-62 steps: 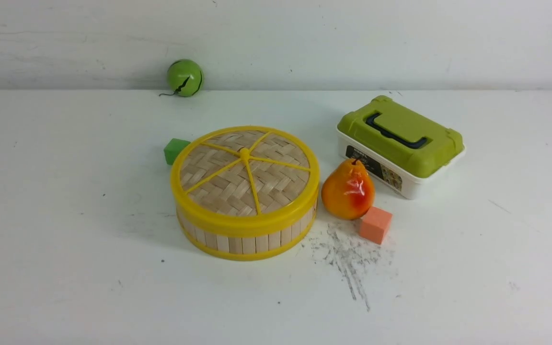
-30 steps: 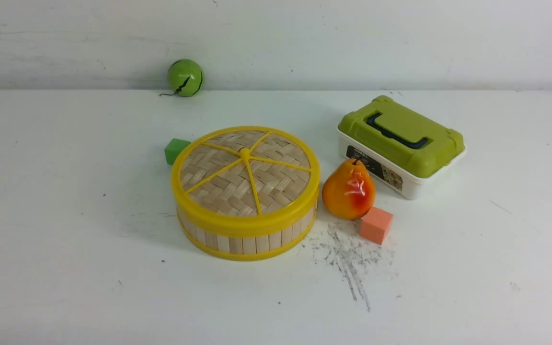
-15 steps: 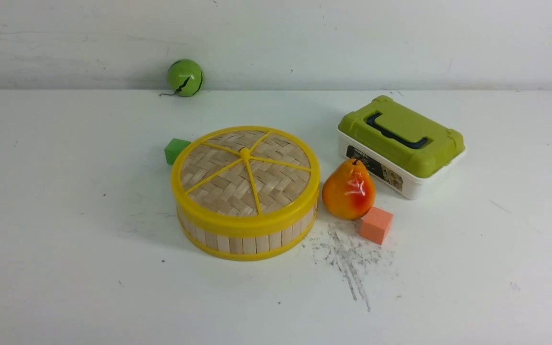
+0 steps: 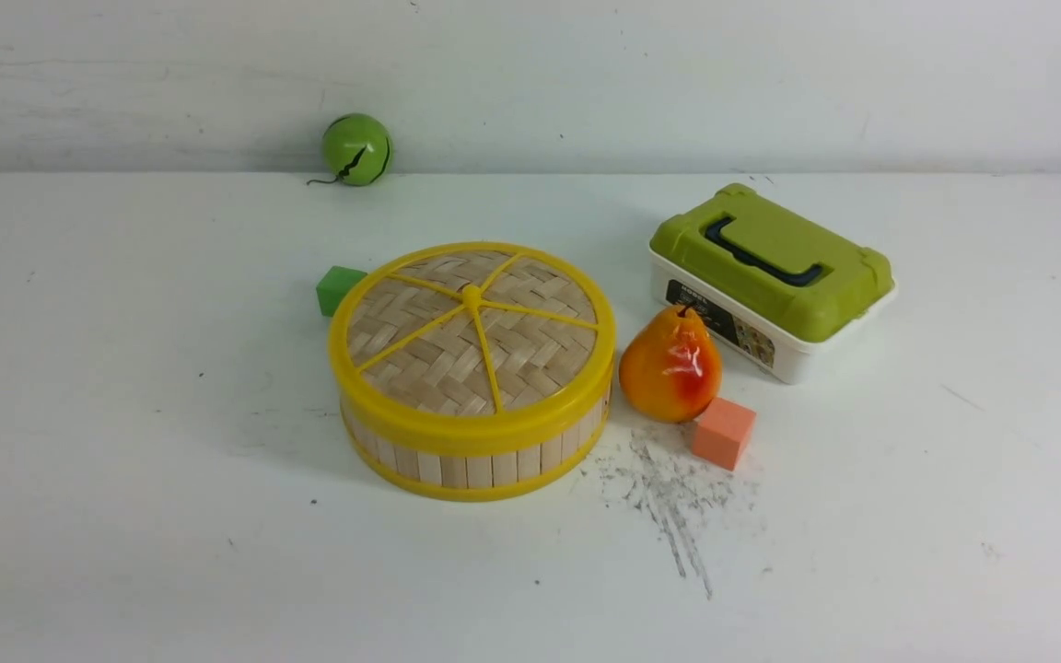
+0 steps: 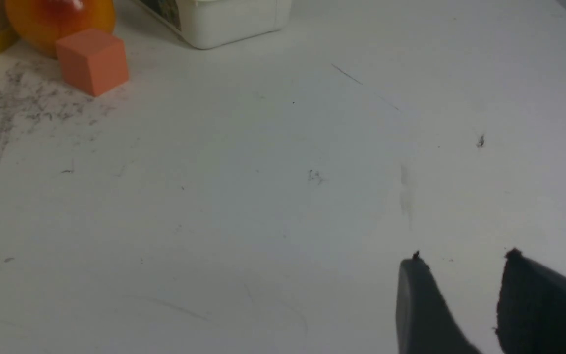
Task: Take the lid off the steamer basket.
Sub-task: Use the left arm to lift the lid of the steamer
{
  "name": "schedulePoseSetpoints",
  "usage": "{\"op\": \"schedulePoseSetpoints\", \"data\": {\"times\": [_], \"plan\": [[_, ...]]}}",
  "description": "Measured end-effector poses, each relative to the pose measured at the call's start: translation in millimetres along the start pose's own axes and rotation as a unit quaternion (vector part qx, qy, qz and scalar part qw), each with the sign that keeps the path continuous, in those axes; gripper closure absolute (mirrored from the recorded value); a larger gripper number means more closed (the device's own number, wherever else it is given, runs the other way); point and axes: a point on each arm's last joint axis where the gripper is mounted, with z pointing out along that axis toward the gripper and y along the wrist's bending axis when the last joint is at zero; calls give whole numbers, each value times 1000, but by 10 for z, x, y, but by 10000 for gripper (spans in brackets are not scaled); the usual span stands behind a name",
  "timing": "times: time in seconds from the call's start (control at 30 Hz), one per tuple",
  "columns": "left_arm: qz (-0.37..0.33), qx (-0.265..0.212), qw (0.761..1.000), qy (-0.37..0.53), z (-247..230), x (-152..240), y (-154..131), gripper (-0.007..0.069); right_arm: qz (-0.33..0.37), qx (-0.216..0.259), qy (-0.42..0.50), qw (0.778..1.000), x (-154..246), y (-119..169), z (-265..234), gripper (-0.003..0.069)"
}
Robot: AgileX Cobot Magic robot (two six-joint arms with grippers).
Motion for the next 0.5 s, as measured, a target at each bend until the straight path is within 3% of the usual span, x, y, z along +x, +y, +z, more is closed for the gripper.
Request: {"op": "schedulePoseSetpoints", "data": {"times": [0.13, 0.27, 0.5], "plan": [[26, -54, 993, 106, 252, -62, -53, 638, 0, 0, 0, 1000, 0, 0, 0, 419], [80, -114, 963, 230, 641, -71, -44, 638, 0, 0, 0, 1000, 0, 0, 0, 419], [85, -144, 921, 353, 1231, -40, -60, 638, 0, 0, 0, 1000, 0, 0, 0, 419]]}}
